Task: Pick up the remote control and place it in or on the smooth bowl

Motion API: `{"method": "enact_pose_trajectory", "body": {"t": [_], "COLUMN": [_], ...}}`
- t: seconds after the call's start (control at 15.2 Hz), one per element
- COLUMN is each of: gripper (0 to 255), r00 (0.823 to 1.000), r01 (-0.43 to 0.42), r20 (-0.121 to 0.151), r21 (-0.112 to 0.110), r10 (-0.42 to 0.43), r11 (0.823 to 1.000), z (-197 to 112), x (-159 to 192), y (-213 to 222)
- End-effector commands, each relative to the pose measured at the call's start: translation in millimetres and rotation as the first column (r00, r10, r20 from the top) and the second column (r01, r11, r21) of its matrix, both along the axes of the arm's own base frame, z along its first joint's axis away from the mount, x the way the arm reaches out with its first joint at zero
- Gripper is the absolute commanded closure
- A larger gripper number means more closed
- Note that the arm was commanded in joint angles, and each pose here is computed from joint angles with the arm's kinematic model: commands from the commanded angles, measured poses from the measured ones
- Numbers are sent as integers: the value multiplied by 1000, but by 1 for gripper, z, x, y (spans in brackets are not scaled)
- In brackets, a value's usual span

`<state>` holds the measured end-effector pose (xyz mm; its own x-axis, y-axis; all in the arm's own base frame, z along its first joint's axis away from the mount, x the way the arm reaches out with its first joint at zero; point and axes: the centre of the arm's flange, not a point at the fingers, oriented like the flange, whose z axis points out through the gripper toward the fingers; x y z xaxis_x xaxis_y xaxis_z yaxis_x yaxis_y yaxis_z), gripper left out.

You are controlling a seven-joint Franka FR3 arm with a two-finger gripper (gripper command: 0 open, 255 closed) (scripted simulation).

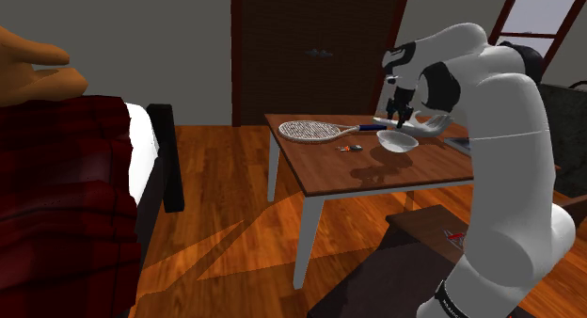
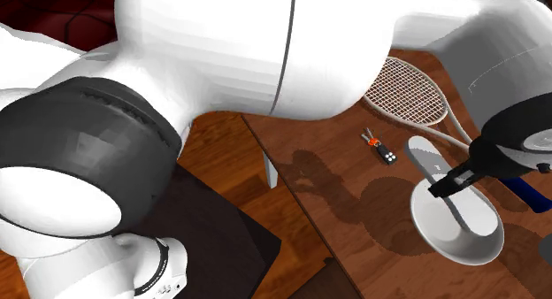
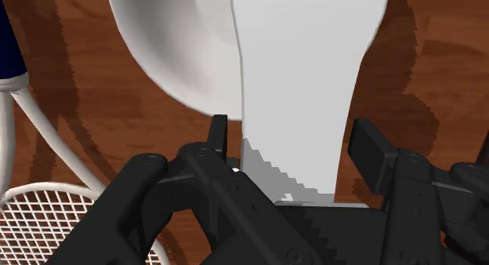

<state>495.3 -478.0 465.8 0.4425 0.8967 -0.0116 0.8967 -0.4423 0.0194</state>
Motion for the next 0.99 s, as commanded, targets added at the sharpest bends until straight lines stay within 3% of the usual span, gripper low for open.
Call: {"method": "enact_pose_trajectory", "body": {"t": [0.0,0.26,0.92], "gripper": [255,255,255], "r00": [1000,1000,1000], "r01": [-2,-2,-2], "r20": [1,1,1], "r21": [1,1,1], "r10": [2,2,2], "r11": [1000,1000,1000], "z": [1,2,-51], "x": [-3,-7,-7], "y": [-26,-75,-75]}}
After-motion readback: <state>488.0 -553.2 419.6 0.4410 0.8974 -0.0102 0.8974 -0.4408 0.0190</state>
